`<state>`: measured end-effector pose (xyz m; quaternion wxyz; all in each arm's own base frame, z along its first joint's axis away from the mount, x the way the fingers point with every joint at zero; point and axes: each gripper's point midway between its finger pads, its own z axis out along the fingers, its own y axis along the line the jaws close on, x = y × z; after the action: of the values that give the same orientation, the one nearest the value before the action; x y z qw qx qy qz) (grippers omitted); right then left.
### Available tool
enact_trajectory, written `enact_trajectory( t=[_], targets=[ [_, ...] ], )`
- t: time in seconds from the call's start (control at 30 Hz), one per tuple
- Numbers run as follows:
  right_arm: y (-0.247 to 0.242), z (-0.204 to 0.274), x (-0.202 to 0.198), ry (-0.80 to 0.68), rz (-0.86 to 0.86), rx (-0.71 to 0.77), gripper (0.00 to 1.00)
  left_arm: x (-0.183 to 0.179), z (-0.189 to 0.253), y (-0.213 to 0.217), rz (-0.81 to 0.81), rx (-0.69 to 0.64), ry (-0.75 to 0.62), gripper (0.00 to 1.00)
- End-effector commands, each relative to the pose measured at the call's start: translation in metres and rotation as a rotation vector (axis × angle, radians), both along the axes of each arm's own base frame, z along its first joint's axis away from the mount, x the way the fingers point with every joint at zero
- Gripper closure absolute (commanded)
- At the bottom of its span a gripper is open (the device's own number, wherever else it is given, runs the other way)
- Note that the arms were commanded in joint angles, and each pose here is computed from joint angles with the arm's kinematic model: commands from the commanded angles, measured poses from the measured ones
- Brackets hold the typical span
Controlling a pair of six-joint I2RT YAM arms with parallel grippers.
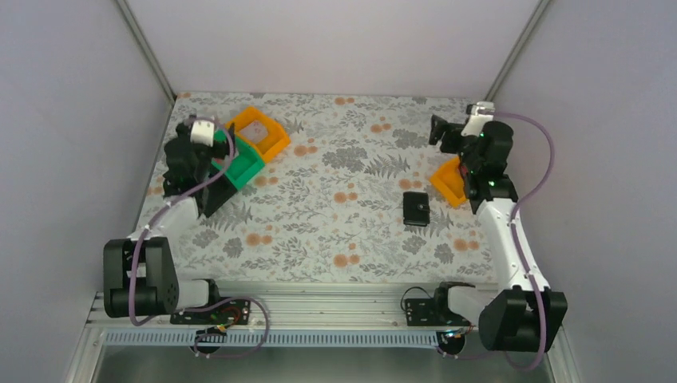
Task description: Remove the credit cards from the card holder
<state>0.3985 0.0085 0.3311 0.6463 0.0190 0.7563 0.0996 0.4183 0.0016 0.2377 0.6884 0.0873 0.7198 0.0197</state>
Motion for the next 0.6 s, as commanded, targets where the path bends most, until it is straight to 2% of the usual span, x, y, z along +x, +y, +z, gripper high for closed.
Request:
enact_trajectory(
  t=[0.0,0.13,0.2,0.43,0.57],
  targets=[
    [0.032,-0.12,-0.047,0.583,-0.002,0.069,0.01,0.021,0.014,0.001,-0.012,0.027,0.185,0.0],
    [0.026,-0.18,-0.078,0.859,-0.158,-0.004,0.01,0.036,0.046,0.012,0.036,0.042,0.221,0.0],
    [0.018,-0.2,-0.086,0.949,-0.232,-0.019,0.01,0.037,0.046,0.009,0.02,0.033,0.278,0.0],
    [0.026,-0.266,-0.106,1.192,-0.216,-0.062,0.01,0.04,0.051,0.01,0.03,0.004,0.308,0.0],
    [0.034,-0.288,-0.119,1.256,-0.164,-0.04,0.01,0.037,0.055,0.005,0.006,-0.003,0.296,0.0]
  ],
)
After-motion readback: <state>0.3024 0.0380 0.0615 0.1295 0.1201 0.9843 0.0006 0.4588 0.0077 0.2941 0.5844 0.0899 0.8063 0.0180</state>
